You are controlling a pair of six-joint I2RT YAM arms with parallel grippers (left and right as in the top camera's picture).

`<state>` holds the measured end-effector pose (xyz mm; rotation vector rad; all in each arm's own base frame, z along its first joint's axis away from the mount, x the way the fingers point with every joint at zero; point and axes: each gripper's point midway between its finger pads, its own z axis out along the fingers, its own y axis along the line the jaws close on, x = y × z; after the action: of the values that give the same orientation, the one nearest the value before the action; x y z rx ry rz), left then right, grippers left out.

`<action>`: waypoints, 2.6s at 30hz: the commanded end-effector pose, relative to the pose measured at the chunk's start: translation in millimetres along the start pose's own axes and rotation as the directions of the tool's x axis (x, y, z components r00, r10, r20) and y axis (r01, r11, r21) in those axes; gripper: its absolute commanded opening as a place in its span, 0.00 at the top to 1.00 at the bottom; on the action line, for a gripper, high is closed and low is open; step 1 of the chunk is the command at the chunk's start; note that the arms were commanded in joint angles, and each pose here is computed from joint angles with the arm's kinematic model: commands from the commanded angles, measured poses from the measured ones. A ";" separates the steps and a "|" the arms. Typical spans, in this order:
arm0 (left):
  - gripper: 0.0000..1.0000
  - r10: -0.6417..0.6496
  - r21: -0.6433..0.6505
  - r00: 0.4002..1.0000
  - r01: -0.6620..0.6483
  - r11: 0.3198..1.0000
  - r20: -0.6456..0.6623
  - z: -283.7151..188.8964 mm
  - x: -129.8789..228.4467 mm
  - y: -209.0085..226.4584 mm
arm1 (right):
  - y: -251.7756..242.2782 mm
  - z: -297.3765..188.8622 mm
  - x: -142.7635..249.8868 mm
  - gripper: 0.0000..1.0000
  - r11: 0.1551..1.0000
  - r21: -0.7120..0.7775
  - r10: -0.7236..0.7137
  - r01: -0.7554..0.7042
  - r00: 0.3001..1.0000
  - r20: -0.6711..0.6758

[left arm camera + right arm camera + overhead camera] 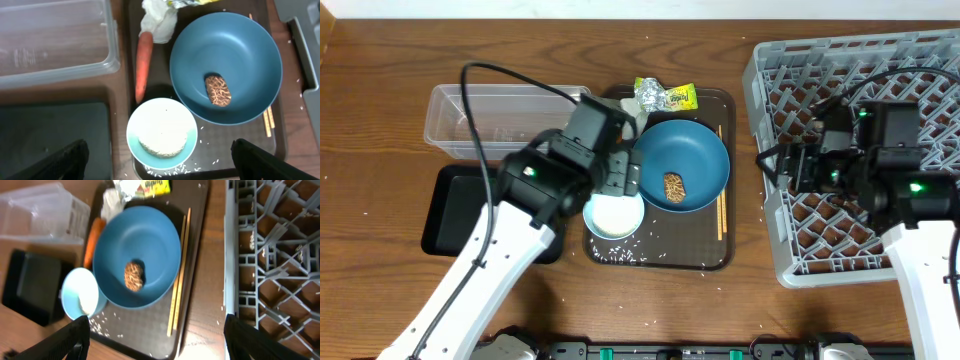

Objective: Sort waste into correct bins and load items into the dishwasher rack
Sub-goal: 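Move the left gripper to the blue pan rim and grasp it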

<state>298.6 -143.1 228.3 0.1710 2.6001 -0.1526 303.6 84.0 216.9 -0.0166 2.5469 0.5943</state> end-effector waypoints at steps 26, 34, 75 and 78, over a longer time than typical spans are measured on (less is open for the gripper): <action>0.12 0.042 0.197 0.985 -0.008 0.980 -0.169 87.5 79.0 -18.4 | 5.1 3.2 9.1 0.16 0.995 0.053 -0.082 0.083 0.996 -0.034; 0.13 0.069 0.140 0.985 -0.047 0.989 -0.160 112.4 75.0 -16.9 | 4.8 3.2 10.3 0.16 0.995 0.054 -0.077 0.079 0.996 -0.039; 0.66 0.058 0.078 0.998 -0.059 0.995 0.013 206.7 30.6 -24.0 | 4.1 3.5 13.2 0.16 0.996 0.056 -0.063 0.066 0.997 -0.050; 0.66 0.039 0.072 0.999 -0.038 0.997 -0.011 214.7 37.0 -22.7 | 4.0 3.4 13.8 0.16 0.996 0.056 -0.063 0.066 0.997 -0.052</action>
<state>372.1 -195.0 39.4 0.2936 2.5728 -0.2457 293.8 87.7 207.4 -0.0722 2.6024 0.5060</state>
